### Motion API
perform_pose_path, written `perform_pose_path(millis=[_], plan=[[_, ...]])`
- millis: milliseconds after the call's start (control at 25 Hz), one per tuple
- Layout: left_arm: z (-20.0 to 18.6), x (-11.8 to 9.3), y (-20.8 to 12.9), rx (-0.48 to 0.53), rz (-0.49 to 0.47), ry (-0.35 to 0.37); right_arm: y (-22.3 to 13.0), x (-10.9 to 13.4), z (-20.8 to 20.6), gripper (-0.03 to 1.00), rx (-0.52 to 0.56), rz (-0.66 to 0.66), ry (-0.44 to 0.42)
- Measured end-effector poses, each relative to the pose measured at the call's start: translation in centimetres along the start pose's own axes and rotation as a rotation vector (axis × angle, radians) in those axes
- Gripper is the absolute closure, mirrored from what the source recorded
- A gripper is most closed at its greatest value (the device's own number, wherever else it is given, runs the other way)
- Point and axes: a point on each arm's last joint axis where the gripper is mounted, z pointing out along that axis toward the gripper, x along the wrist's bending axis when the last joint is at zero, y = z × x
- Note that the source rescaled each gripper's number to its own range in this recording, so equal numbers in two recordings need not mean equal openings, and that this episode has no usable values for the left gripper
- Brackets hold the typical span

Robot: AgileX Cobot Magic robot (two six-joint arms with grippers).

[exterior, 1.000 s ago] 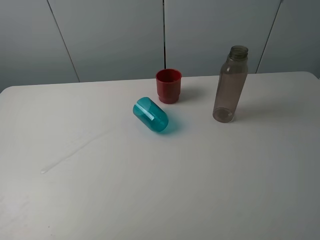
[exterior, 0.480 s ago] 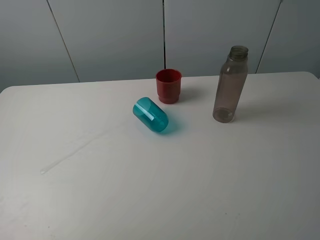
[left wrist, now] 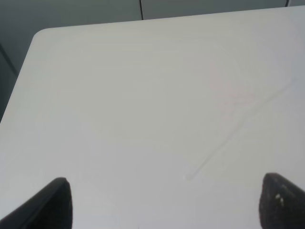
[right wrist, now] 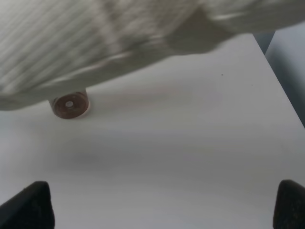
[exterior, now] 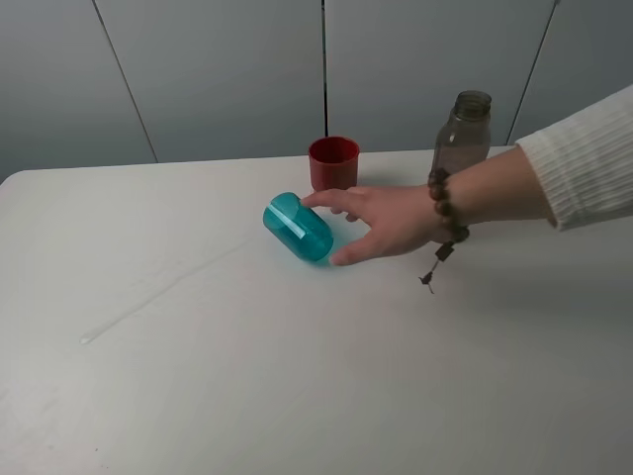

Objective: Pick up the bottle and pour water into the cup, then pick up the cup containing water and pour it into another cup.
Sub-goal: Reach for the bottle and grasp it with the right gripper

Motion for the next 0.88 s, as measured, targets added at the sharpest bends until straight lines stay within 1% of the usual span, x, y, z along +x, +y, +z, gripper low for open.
perform_pose_path(millis=[880], plan=[[0.00,0.00,0.00,0.000,0.000,0.000,0.00,0.03,0.00,-0.03,0.000,-0.001,0.003]])
